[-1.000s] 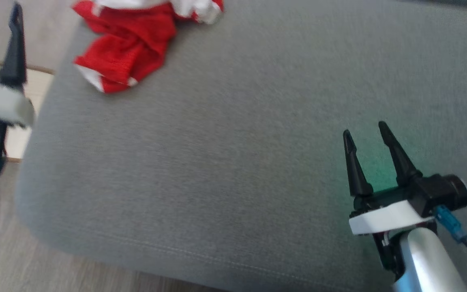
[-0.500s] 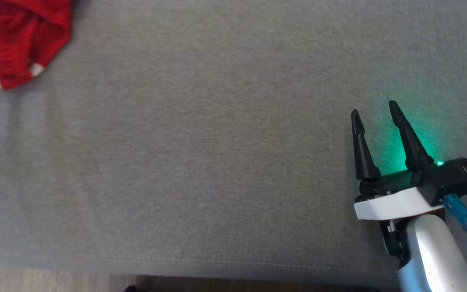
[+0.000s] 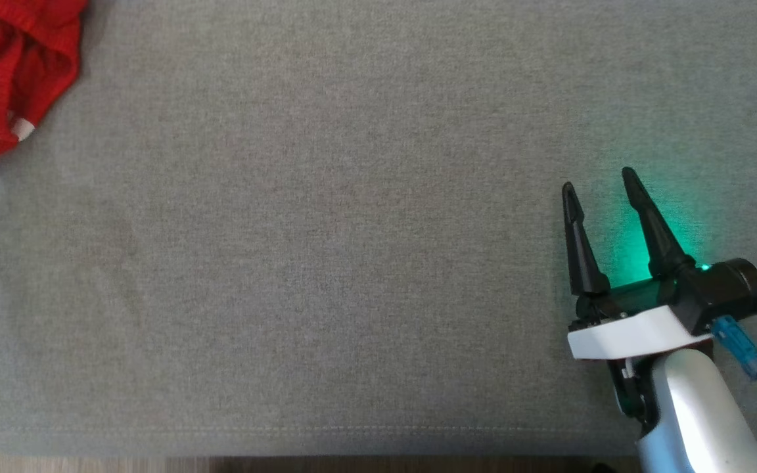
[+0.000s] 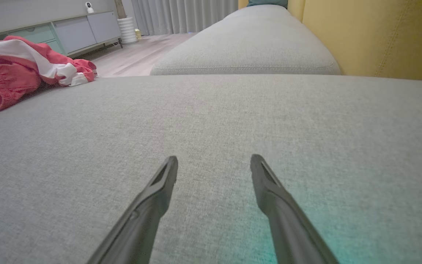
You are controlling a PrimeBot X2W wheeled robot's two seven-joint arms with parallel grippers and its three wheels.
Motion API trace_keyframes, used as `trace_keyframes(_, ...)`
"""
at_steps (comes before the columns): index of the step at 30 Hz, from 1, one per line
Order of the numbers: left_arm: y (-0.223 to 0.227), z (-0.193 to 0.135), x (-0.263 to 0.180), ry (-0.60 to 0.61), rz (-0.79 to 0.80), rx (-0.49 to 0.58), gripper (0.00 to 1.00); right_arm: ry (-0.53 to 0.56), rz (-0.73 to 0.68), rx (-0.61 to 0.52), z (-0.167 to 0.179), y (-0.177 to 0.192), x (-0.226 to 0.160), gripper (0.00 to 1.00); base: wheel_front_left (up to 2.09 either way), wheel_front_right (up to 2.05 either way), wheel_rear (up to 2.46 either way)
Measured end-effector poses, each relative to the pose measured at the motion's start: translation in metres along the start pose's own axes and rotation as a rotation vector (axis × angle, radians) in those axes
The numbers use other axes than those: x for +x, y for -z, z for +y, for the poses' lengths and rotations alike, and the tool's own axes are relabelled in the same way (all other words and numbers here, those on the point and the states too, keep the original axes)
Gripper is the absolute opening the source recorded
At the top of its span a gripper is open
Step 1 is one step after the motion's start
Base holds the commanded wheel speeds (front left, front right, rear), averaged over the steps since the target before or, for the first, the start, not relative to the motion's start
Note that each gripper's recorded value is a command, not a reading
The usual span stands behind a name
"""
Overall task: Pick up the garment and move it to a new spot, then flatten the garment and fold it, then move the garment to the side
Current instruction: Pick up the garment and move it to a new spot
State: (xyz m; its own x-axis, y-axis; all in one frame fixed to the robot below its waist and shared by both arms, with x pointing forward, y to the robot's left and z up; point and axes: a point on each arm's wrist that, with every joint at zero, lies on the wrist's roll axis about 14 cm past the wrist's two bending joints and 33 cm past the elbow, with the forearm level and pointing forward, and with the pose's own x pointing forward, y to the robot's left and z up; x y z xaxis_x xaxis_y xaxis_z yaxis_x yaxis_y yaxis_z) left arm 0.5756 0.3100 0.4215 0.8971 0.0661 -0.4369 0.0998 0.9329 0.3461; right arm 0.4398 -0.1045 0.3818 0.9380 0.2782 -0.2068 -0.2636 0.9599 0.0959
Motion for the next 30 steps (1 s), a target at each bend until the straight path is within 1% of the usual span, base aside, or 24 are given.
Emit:
trace_keyframes(5,-0.015,0.003,-0.009,0.000,-0.041,0.023,0.00,0.000,-0.042,0.001,0.001,-0.016,-0.002,1.00,0.00,0.00,0.00)
trace_keyframes(11,-0.045,0.007,-0.026,0.011,-0.109,0.099,0.00,0.012,-0.083,0.008,0.000,-0.034,-0.012,1.00,0.00,0.00,0.00)
trace_keyframes(14,-0.072,0.008,-0.039,0.020,-0.175,0.139,0.00,0.021,-0.108,0.017,-0.001,-0.045,-0.018,1.00,0.00,0.00,0.00)
trace_keyframes(18,-0.126,0.002,-0.061,0.044,-0.310,0.210,0.00,0.032,-0.163,0.026,-0.002,-0.066,-0.028,1.00,0.00,0.00,0.00)
trace_keyframes(21,-0.171,-0.007,-0.085,0.067,-0.424,0.264,0.00,0.044,-0.195,0.030,-0.003,-0.078,-0.039,1.00,0.00,0.00,0.00)
trace_keyframes(24,-0.214,-0.024,-0.113,0.104,-0.544,0.318,0.00,0.062,-0.212,0.037,-0.006,-0.084,-0.054,1.00,0.00,0.00,0.00)
trace_keyframes(30,-0.288,-0.075,-0.166,0.215,-0.769,0.377,0.00,0.115,-0.248,0.038,-0.018,-0.094,-0.079,1.00,0.00,0.00,0.00)
